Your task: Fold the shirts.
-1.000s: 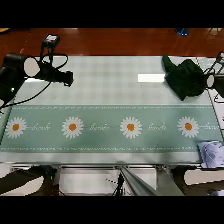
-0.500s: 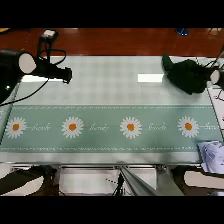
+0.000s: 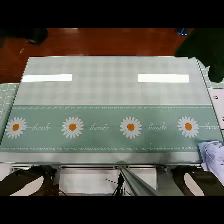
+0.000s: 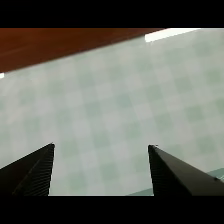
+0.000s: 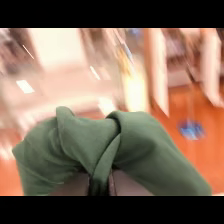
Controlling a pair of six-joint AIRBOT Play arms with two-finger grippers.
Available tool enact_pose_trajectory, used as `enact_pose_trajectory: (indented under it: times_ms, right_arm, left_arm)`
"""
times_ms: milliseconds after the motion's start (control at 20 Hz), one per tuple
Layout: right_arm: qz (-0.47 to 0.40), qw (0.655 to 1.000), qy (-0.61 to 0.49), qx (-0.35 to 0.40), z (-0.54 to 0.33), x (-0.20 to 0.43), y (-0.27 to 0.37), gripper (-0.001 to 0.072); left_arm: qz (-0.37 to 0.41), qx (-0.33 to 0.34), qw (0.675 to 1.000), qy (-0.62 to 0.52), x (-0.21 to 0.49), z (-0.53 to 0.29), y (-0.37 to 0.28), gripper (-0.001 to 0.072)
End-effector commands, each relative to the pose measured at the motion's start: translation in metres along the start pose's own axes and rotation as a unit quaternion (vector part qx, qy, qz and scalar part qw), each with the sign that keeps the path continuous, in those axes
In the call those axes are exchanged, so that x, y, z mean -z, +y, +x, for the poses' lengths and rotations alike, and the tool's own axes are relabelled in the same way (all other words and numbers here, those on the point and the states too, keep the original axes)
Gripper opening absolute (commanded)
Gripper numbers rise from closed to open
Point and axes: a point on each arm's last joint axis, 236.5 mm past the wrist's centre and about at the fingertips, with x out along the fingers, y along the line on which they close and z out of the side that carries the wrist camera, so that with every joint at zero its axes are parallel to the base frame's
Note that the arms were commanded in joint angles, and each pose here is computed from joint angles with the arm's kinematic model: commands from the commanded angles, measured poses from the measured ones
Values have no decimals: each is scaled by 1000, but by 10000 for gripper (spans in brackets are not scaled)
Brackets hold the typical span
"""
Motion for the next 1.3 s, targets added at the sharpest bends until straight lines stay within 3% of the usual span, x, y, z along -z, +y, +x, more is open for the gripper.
enact_pose_trajectory:
  times_ms: [0,150,300,400,650,900,950,1000,1050,1250]
  right_arm:
    - [43,997,-21,-64,-75,-33,33,28]
    - [60,985,100,-127,-90,20,68,27]
    - [66,919,276,-275,-108,105,155,27]
    - [37,871,373,-317,-115,167,197,27]
    - [-107,808,463,-348,-115,305,268,28]
    - [-175,726,589,-307,-133,432,258,33]
    - [-180,719,600,-301,-133,447,256,167]
    - [-182,717,605,-295,-131,453,253,389]
    - [-182,718,606,-288,-126,451,247,505]
    - [-254,746,583,-199,-76,397,160,520]
  left_arm:
    - [-4,13,999,-41,-11,-73,-7,710]
    - [-4,19,1000,12,21,-93,-11,710]
    - [-3,26,997,75,51,-89,-14,710]
    - [-3,41,994,97,62,-80,-21,709]
    - [-12,94,979,182,111,-42,-46,709]
    - [-40,162,951,261,177,10,-80,709]
    - [-47,171,946,272,190,20,-85,709]
    - [-57,175,941,284,204,29,-88,708]
    - [-55,177,936,298,221,38,-89,708]
    - [-56,187,906,376,299,54,-95,708]
